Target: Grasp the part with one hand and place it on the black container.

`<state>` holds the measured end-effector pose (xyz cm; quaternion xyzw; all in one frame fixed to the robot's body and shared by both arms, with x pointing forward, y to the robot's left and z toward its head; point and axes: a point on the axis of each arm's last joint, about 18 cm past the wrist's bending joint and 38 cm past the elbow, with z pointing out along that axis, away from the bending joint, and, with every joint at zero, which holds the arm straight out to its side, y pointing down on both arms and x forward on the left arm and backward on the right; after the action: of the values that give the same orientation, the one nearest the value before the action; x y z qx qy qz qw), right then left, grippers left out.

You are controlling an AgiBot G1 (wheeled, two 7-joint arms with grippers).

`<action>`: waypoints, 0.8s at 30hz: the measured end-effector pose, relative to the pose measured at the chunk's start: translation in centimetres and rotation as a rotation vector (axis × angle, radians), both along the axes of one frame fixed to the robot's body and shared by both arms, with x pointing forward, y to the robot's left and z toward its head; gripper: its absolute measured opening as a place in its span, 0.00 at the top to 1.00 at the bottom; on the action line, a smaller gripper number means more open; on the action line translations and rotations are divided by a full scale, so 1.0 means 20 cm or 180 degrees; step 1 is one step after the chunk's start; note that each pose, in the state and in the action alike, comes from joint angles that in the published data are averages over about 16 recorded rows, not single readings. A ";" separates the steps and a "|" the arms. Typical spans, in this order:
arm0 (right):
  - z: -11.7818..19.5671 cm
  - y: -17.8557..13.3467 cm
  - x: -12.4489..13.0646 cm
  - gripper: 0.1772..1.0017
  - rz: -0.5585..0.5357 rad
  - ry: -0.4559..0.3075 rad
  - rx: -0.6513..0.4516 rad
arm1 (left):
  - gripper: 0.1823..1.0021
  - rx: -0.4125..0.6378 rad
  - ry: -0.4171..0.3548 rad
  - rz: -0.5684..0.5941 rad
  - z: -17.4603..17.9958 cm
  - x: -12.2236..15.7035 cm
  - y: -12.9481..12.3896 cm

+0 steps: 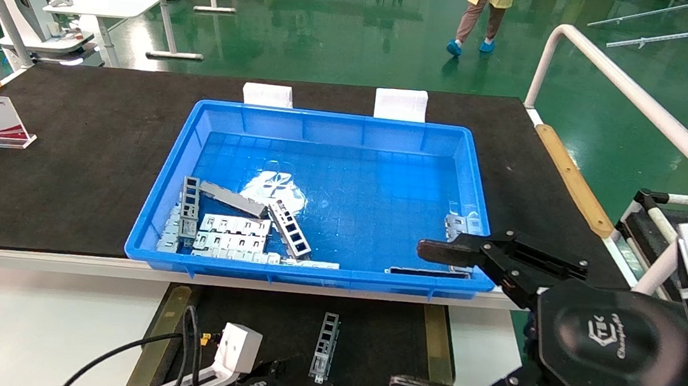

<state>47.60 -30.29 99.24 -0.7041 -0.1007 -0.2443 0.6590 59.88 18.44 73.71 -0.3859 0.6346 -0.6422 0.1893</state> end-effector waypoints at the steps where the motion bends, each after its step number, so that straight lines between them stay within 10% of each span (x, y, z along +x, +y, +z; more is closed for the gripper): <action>1: 0.00 0.00 0.00 0.12 0.0000 0.0000 0.0000 | 0.06 0.0017 -0.0021 -0.0054 0.01 -0.01 0.01; 24: 0.00 0.00 0.00 0.00 0.0000 0.0000 0.0000 | 0.00 0.0112 -0.0427 -0.0675 0.21 -0.18 0.18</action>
<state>47.60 -30.29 99.24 -0.7041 -0.1007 -0.2443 0.6590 56.33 21.95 77.99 -0.2694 0.6690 -0.6718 0.1690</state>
